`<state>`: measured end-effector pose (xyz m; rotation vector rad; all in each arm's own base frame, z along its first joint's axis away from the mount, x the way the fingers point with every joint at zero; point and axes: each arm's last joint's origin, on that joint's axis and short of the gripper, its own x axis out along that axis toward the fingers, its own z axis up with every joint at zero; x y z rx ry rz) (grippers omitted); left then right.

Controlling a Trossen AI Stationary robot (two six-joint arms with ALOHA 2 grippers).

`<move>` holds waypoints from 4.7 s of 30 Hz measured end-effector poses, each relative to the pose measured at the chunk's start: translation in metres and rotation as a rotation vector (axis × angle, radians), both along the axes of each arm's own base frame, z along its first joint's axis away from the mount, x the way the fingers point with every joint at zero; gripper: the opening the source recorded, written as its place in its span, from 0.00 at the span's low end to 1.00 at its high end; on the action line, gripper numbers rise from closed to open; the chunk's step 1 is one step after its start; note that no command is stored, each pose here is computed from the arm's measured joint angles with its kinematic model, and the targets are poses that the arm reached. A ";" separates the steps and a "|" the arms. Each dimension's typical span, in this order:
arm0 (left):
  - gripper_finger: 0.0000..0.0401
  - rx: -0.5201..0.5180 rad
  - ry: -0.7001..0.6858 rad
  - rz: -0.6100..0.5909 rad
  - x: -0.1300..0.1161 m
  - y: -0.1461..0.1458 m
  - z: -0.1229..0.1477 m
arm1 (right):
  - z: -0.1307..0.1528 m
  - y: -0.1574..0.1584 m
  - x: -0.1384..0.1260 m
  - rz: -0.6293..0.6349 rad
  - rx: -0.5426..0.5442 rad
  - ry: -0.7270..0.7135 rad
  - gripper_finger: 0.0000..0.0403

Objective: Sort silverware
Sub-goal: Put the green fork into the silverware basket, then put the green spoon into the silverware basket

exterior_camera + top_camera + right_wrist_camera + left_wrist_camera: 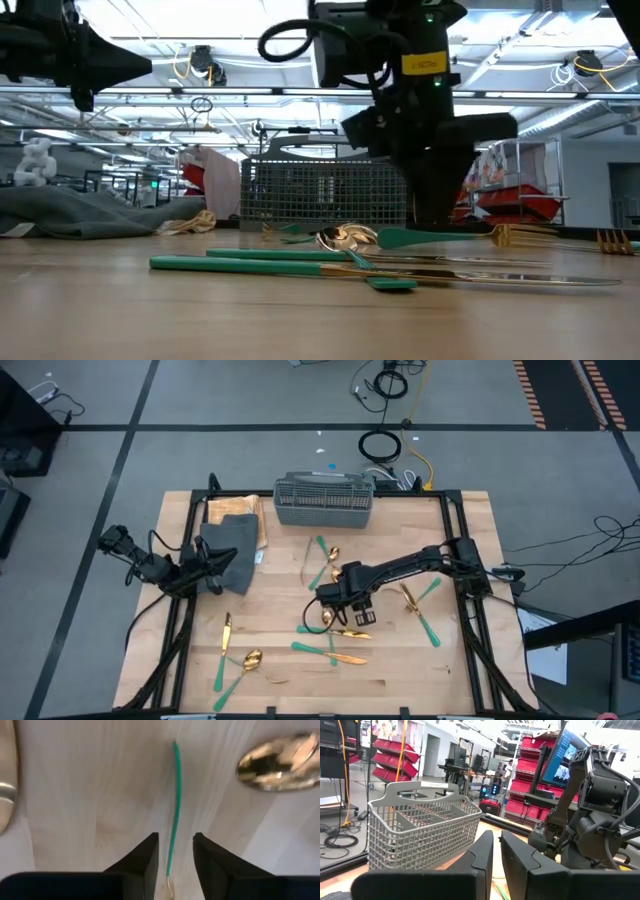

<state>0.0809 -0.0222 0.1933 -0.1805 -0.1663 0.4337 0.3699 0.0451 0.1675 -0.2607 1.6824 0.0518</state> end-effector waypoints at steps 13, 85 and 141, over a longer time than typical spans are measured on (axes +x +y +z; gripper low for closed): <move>0.11 0.015 0.024 0.000 0.000 0.000 -0.002 | 0.023 -0.042 -0.074 -0.242 -0.003 -0.057 0.31; 0.11 0.046 0.073 0.000 0.001 -0.001 -0.007 | 0.080 -0.194 -0.010 0.187 -1.280 0.553 0.00; 0.11 0.003 0.065 -0.018 0.001 -0.001 -0.009 | 0.146 -0.045 -0.083 -0.883 -0.247 -0.345 0.37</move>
